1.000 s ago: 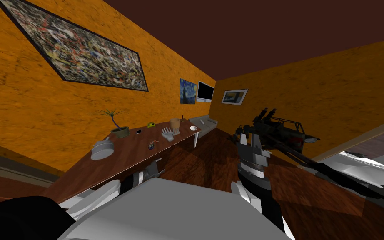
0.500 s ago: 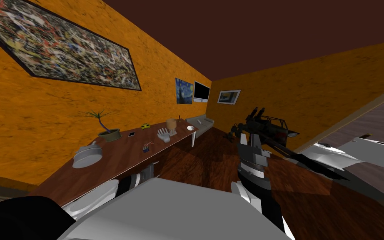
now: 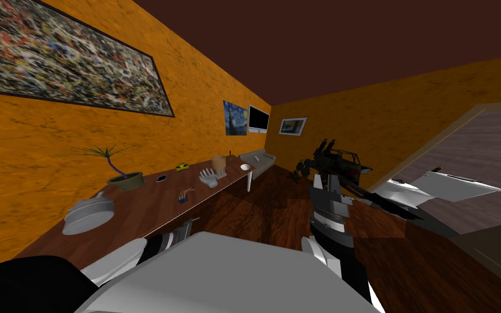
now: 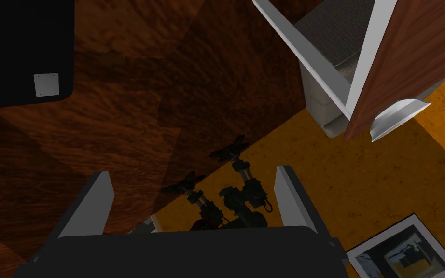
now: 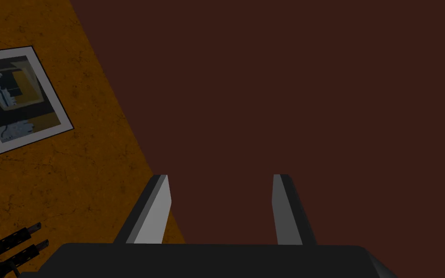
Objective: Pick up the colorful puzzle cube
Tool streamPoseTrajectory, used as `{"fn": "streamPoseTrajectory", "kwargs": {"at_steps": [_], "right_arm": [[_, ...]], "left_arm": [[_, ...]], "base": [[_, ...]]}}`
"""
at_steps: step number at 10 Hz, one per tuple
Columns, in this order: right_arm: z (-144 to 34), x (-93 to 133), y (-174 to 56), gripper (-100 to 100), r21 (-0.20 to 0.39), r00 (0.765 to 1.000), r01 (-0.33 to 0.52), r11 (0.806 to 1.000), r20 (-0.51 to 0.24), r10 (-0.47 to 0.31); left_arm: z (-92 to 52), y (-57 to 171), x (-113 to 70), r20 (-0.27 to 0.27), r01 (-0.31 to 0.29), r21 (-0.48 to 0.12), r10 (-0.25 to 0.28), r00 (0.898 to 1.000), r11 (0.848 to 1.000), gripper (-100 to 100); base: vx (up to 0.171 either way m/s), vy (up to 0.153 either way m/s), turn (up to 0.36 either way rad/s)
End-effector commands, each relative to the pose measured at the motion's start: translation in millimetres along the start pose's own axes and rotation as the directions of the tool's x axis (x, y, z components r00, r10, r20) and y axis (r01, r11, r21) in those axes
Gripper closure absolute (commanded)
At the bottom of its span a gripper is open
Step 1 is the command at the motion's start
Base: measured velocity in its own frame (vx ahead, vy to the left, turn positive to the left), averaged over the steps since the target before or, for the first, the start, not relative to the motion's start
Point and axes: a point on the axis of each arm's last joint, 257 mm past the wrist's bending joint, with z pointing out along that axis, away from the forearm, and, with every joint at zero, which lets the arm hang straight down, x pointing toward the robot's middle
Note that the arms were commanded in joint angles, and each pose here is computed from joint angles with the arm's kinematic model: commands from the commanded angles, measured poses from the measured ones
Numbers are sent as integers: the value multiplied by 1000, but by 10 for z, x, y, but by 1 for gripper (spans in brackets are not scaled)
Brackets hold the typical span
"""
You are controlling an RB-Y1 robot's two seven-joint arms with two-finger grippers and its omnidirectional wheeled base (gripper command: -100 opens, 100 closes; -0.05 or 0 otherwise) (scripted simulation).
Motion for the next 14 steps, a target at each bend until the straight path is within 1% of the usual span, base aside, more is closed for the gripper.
{"fn": "streamPoseTrajectory", "kwargs": {"at_steps": [1, 2, 4, 5, 6, 7, 8, 9, 10, 11, 12, 13, 14], "right_arm": [[0, 0, 0, 0, 0, 1000, 0, 1000, 0, 0], [0, 0, 0, 0, 0, 1000, 0, 1000, 0, 0], [0, 0, 0, 0, 0, 1000, 0, 1000, 0, 0], [0, 0, 0, 0, 0, 1000, 0, 1000, 0, 0], [0, 0, 0, 0, 0, 1000, 0, 1000, 0, 0], [0, 0, 0, 0, 0, 1000, 0, 1000, 0, 0], [0, 0, 0, 0, 0, 1000, 0, 1000, 0, 0], [0, -1, 0, 0, 0, 1000, 0, 1000, 0, 0], [0, 0, 0, 0, 0, 1000, 0, 1000, 0, 0], [0, -1, 0, 0, 0, 1000, 0, 1000, 0, 0], [0, 0, 0, 0, 0, 1000, 0, 1000, 0, 0], [0, -1, 0, 0, 0, 1000, 0, 1000, 0, 0], [0, -1, 0, 0, 0, 1000, 0, 1000, 0, 0]], "left_arm": [[-52, -101, 179, -42, -56, 26, 57, 997, 998, -100], [-143, -170, 462, -101, -113, 65, 119, 988, 991, -100], [-148, -194, 493, -110, -142, 78, 150, 983, 987, -100], [-256, -253, 766, -162, -194, 123, 213, 964, 973, -100], [-262, -269, 790, -166, -215, 135, 236, 957, 967, -100], [-382, -315, 1048, -210, -259, 181, 295, 932, 949, -100], [-391, -330, 1073, -213, -281, 195, 320, 923, 940, -100], [-523, -370, 1320, -249, -322, 246, 381, 891, 914, -100], [-536, -385, 1350, -249, -346, 264, 410, 877, 901, -100], [-657, -402, 1548, -269, -387, 313, 472, 839, 867, -100], [-688, -424, 1603, -274, -397, 330, 490, 828, 856, -100], [-830, -443, 1810, -292, -422, 379, 539, 790, 823, -100], [-839, -449, 1827, -289, -433, 389, 555, 780, 813, -100]], "base": [[25, -7, -131], [40, -11, -181], [22, 0, -41], [30, -2, -172], [34, 5, -112], [47, 7, -155], [42, 10, -90], [51, 13, -182], [42, 20, -74], [51, 20, -151], [47, 21, -88], [59, 26, -97], [48, 22, -92]]}}
